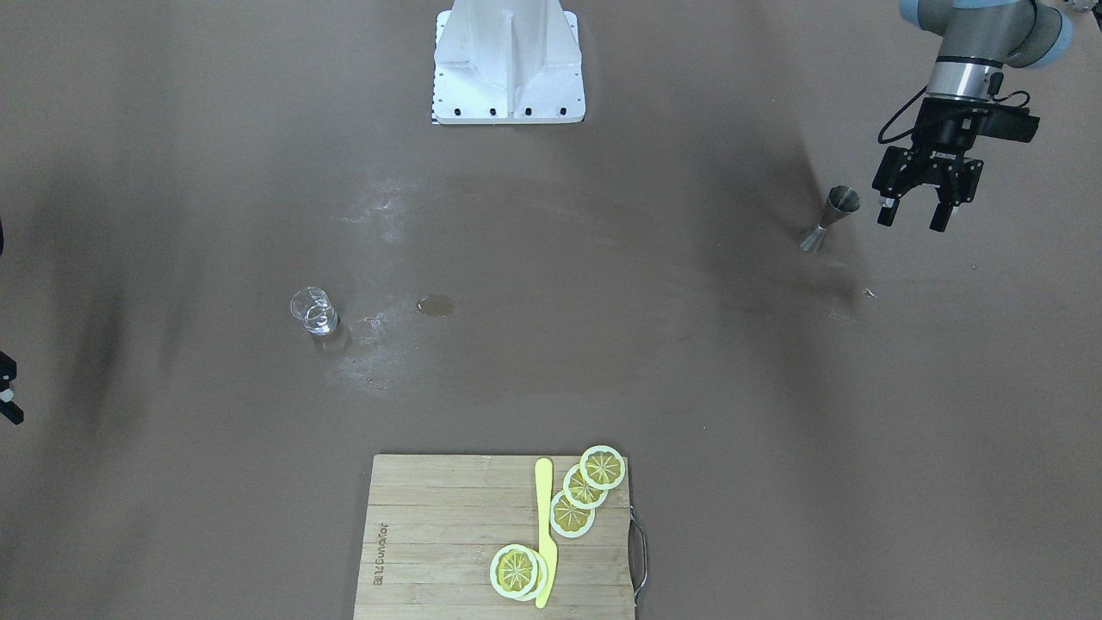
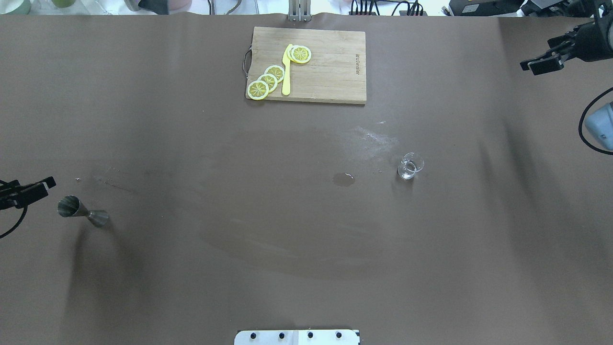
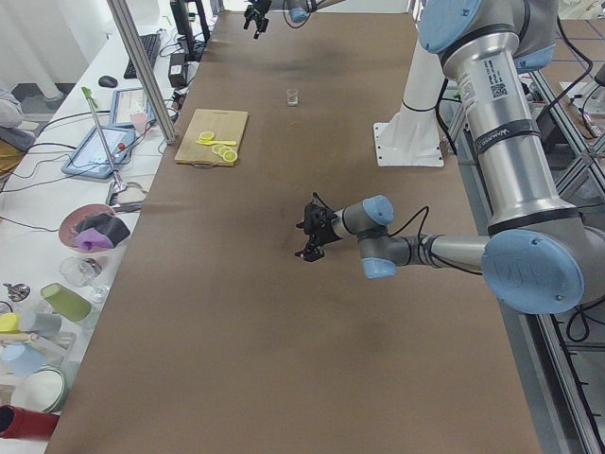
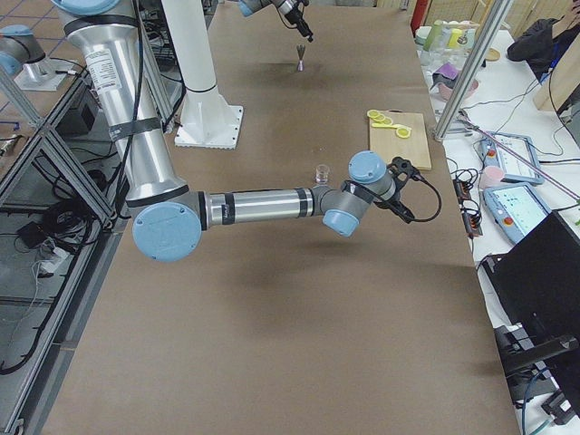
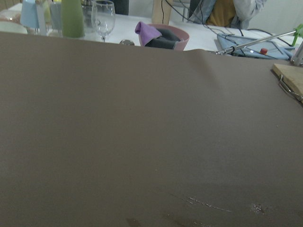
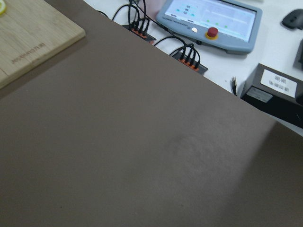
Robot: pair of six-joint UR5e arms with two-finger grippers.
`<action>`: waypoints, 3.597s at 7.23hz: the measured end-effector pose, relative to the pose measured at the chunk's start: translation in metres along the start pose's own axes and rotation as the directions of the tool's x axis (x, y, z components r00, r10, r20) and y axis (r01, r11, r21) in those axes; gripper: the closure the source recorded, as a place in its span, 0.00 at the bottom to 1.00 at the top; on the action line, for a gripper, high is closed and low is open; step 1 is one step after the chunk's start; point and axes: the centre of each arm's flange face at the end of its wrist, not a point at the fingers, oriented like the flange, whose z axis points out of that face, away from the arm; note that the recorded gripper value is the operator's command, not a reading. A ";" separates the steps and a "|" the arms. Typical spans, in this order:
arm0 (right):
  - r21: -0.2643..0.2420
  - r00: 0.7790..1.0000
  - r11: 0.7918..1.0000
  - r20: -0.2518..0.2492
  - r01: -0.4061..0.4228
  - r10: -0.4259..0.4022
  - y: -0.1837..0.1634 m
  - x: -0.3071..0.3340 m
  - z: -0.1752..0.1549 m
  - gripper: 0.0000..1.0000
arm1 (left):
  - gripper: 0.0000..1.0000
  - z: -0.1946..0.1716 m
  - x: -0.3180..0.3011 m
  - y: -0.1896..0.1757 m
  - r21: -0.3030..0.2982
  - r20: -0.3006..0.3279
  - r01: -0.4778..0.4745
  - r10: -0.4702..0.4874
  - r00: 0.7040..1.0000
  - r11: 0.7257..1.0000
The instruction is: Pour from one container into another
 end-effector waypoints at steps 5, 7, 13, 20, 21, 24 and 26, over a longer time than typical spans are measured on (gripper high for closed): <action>-0.305 0.952 0.903 -0.145 -0.304 0.271 0.038 0.056 0.004 0.00 | 0.01 0.045 -0.028 -0.056 -0.258 0.102 0.142 -0.119 0.988 0.956; -0.366 0.920 0.844 -0.172 -0.391 0.352 0.049 0.069 -0.007 0.00 | 0.01 0.033 -0.066 -0.086 -0.380 0.101 0.135 -0.104 0.989 0.915; -0.382 0.759 0.659 -0.242 -0.648 0.605 0.161 0.143 -0.087 0.00 | 0.01 -0.017 -0.189 -0.149 -0.610 0.018 -0.176 0.235 0.972 0.773; -0.381 0.695 0.588 -0.275 -0.714 0.665 0.139 0.130 -0.123 0.00 | 0.01 -0.057 -0.236 -0.240 -0.669 -0.074 -0.278 0.311 0.948 0.689; -0.377 0.698 0.593 -0.277 -0.711 0.661 0.137 0.128 -0.125 0.00 | 0.01 -0.060 -0.233 -0.244 -0.669 -0.069 -0.272 0.307 0.949 0.692; -0.380 0.697 0.590 -0.283 -0.712 0.659 0.148 0.127 -0.125 0.00 | 0.01 -0.067 -0.233 -0.249 -0.673 -0.042 -0.253 0.305 0.951 0.695; -0.383 0.697 0.588 -0.284 -0.712 0.659 0.157 0.127 -0.125 0.00 | 0.01 -0.070 -0.235 -0.248 -0.680 -0.026 -0.245 0.311 0.950 0.691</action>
